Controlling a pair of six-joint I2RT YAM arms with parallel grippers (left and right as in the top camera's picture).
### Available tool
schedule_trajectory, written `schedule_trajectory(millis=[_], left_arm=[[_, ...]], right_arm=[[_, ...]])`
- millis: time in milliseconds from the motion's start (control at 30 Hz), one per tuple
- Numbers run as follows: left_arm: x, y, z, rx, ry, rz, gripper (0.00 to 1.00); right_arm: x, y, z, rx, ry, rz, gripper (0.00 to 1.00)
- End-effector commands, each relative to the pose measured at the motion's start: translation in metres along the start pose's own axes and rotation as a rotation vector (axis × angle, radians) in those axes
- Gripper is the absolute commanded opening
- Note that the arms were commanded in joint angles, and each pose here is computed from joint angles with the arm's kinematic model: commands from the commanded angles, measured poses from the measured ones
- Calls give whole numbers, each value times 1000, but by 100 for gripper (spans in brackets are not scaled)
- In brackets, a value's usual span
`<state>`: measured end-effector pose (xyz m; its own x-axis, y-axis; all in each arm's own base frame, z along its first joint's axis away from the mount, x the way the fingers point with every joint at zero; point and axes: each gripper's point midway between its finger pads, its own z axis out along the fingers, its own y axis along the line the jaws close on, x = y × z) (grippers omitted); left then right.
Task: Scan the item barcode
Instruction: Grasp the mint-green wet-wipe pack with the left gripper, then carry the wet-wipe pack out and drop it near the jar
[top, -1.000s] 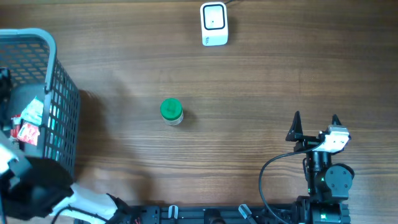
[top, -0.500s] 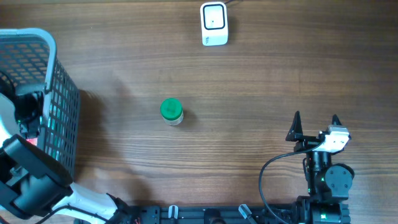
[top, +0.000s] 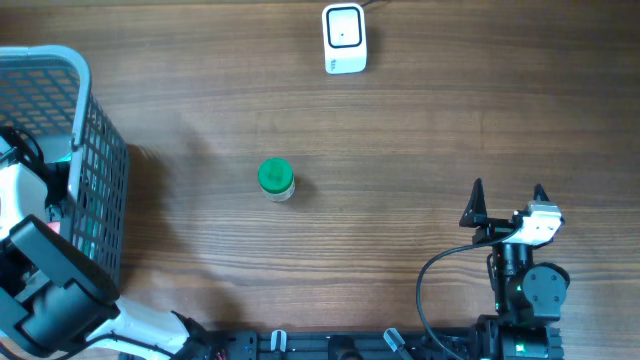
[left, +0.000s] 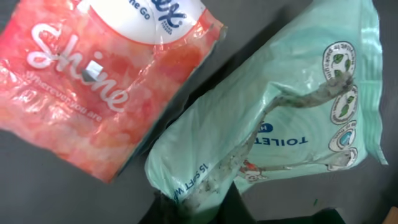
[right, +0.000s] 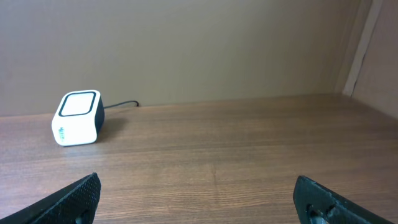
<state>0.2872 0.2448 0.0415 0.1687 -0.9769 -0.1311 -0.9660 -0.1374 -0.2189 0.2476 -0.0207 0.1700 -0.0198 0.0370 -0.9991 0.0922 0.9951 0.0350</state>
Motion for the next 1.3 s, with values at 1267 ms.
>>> schedule_trajectory(millis=[1267], left_arm=[[239, -1, -325, 910, 286, 661, 4]], right_arm=[[-1, 0, 0, -4, -5, -9, 100]])
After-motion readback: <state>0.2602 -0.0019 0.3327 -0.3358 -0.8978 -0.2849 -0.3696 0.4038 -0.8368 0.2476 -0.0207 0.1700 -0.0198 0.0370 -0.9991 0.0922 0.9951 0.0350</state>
